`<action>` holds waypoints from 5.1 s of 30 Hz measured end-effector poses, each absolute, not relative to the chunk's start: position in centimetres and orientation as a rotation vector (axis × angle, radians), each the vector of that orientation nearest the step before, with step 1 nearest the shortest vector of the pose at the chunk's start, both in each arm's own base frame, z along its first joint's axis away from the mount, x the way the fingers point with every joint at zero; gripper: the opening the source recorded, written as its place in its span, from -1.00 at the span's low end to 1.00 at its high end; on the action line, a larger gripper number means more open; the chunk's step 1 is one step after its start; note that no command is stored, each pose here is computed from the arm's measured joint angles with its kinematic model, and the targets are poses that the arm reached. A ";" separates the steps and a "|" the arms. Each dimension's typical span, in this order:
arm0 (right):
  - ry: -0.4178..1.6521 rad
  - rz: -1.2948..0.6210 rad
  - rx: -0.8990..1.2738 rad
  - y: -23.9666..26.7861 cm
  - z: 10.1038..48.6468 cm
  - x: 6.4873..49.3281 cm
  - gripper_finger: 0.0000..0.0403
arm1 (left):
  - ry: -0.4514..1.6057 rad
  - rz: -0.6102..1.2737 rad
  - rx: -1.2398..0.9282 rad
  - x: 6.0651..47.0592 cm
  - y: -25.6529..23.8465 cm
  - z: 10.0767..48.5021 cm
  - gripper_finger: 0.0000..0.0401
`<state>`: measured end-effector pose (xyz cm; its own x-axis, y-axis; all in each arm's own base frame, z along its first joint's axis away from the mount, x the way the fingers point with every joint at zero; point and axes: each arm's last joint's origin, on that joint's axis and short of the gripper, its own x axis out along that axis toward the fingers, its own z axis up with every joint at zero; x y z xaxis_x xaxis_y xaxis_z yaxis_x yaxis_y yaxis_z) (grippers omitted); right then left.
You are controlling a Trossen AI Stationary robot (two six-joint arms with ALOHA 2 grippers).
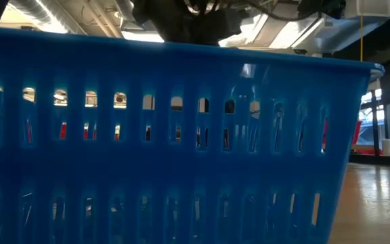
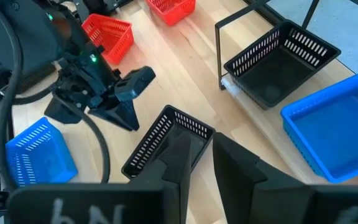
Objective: Stack baskets on shelf by color
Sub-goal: Stack the right black bin on top of the other black bin on the shelf
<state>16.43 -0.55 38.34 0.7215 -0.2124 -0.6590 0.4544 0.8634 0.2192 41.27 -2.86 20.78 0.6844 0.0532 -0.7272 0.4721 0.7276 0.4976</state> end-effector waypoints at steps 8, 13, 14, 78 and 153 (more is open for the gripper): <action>0.669 -0.378 0.384 -0.6 38.3 16.4 -0.67 | 0.827 -0.275 0.749 41.4 -2.9 19.8 -0.75; 0.668 -0.379 0.384 -0.6 38.4 16.4 -0.67 | 0.816 -0.271 0.753 41.4 -2.8 20.0 -0.75; 0.668 -0.380 0.384 -0.6 38.4 16.4 -0.67 | 0.818 -0.270 0.752 41.4 -2.7 19.9 -0.75; 0.673 -0.369 0.358 -0.6 38.3 16.4 -0.67 | 0.800 -0.347 0.996 42.2 -1.9 18.6 -0.75; 0.577 -0.340 0.353 -0.6 39.7 13.5 -0.67 | 1.022 -0.390 1.362 43.3 9.9 31.4 -1.00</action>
<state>13.51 -0.57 39.67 0.7863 -0.2117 -0.5805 0.4059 0.8852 0.2271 43.31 9.89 31.43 0.5390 0.3164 -0.7806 0.7561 0.2267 0.6140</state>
